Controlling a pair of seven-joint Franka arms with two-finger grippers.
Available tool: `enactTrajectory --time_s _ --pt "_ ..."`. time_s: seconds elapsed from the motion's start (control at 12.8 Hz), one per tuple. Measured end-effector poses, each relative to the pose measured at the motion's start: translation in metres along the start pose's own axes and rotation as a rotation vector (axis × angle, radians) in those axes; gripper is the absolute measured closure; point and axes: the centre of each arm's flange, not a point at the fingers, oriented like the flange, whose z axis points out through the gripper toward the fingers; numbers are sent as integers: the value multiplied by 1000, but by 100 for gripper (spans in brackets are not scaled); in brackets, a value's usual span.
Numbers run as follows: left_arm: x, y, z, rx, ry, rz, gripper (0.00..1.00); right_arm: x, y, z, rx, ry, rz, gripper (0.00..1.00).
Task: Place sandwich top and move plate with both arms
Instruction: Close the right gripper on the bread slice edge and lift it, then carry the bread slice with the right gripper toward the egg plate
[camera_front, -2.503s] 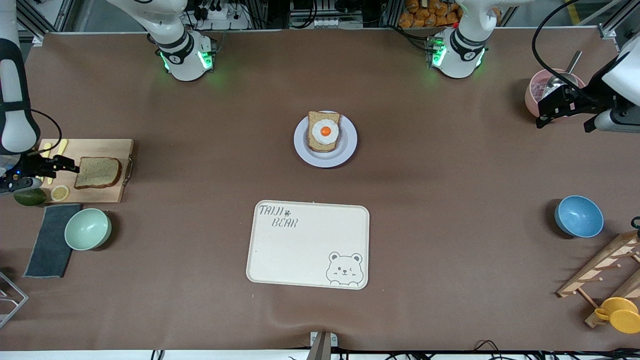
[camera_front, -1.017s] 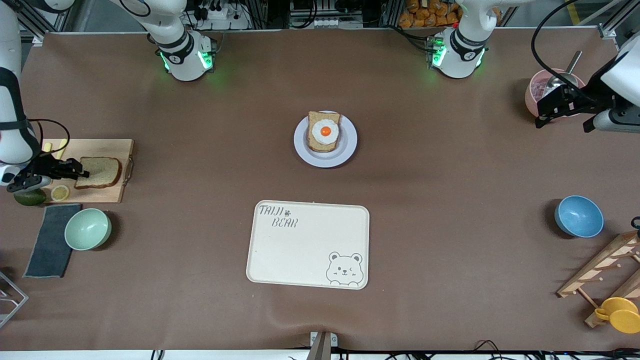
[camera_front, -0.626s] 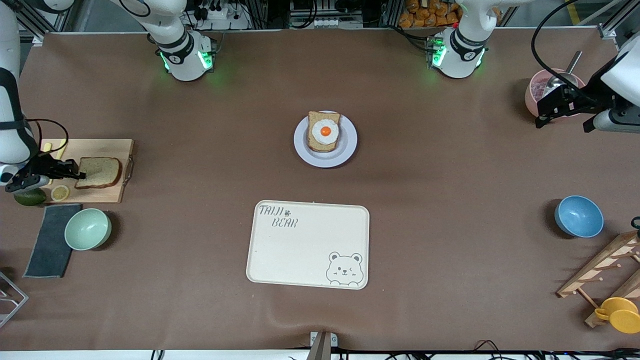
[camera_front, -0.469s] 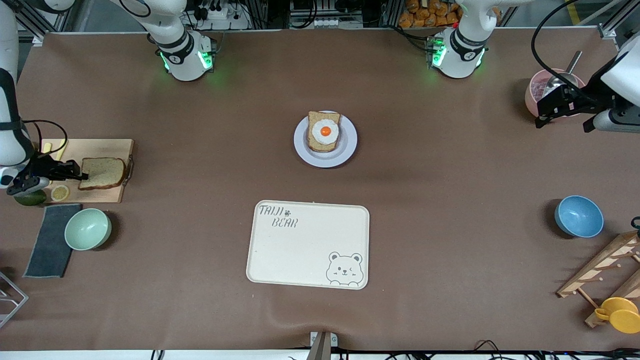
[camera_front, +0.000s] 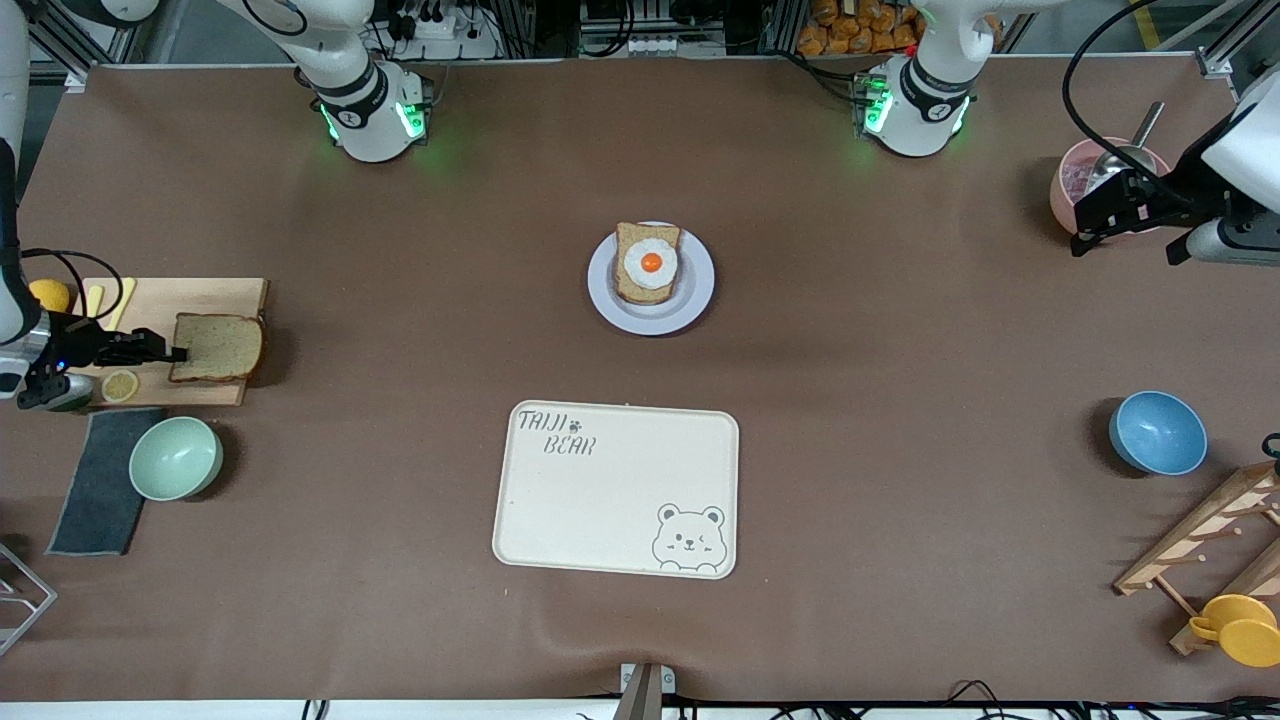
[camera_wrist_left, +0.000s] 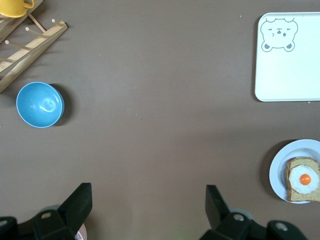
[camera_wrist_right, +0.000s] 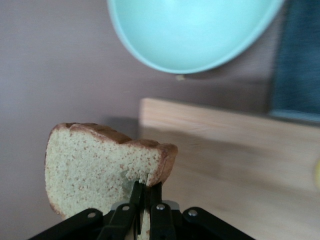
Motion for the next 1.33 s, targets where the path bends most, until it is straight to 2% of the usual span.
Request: enactTrajectory --time_s 0.08,0.39,0.78,1.17,1.33 --pt "0 0 0 0 0 0 0 11 -18 -6 21 -33 20 91" --pt "0 0 0 0 0 -1 0 46 -79 -6 36 -91 51 91" --pt "0 -1 1 0 -2 -2 0 95 -219 17 64 -147 81 91" --pt "0 -1 1 0 -3 -2 0 114 -358 55 65 -207 81 91" --pt "0 -1 1 0 -3 -2 0 117 -403 70 56 -204 41 91"
